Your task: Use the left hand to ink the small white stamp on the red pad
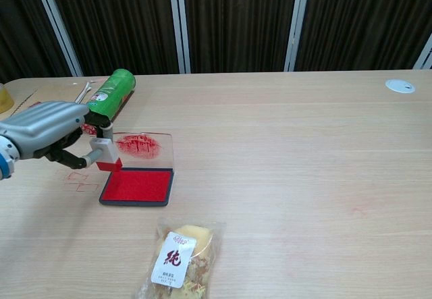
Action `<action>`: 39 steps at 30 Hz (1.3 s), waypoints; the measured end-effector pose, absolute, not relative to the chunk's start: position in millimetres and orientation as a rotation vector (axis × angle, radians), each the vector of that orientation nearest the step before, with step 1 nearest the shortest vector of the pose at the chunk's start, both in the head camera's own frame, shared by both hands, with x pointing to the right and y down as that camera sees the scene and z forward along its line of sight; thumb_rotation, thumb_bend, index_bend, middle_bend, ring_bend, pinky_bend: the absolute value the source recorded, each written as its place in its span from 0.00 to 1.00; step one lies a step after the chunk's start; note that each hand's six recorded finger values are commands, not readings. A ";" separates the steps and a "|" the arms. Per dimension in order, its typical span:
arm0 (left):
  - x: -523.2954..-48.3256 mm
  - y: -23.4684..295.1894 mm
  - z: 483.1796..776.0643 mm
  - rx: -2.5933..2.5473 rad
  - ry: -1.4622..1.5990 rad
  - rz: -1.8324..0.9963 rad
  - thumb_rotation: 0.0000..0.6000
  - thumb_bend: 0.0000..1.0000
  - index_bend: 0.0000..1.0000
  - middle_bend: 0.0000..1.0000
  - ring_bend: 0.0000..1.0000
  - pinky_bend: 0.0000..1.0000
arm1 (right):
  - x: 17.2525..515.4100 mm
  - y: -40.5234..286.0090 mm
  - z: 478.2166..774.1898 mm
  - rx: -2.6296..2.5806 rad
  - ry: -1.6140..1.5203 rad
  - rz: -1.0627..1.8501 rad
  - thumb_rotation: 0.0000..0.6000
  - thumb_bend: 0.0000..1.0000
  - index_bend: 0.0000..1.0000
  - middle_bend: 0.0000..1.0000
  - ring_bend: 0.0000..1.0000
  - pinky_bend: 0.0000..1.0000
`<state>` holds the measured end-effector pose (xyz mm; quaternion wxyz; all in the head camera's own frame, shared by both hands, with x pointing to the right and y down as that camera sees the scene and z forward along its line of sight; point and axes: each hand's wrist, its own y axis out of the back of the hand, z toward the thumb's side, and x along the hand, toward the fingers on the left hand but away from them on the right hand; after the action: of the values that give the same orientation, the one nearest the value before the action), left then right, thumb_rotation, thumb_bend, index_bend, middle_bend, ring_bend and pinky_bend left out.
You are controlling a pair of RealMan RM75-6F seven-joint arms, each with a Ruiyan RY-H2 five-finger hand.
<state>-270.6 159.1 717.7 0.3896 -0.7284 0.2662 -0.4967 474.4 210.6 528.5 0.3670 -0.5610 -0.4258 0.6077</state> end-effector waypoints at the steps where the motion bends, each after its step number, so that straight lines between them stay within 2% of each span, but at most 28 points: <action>1: -266.4 160.1 720.1 -1.854 0.667 -1.262 1.00 0.45 0.52 0.47 0.83 0.92 | 475.2 210.4 528.7 -1.440 -1.096 1.563 1.00 0.00 0.00 0.00 0.00 0.00; 23: -244.9 180.7 746.2 -1.830 0.599 -1.259 1.00 0.45 0.52 0.48 0.83 0.92 | 479.7 208.4 530.2 -1.445 -1.107 1.573 1.00 0.00 0.00 0.00 0.00 0.00; 39: -248.6 192.3 756.7 -1.840 0.596 -1.285 1.00 0.45 0.52 0.48 0.83 0.92 | 480.8 207.8 530.2 -1.448 -1.111 1.575 1.00 0.00 0.00 0.00 0.00 0.00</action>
<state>-248.6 192.3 756.7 0.3985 -0.7267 0.2356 -0.5075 480.8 207.8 530.2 0.3572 -0.5611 -0.4305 0.6101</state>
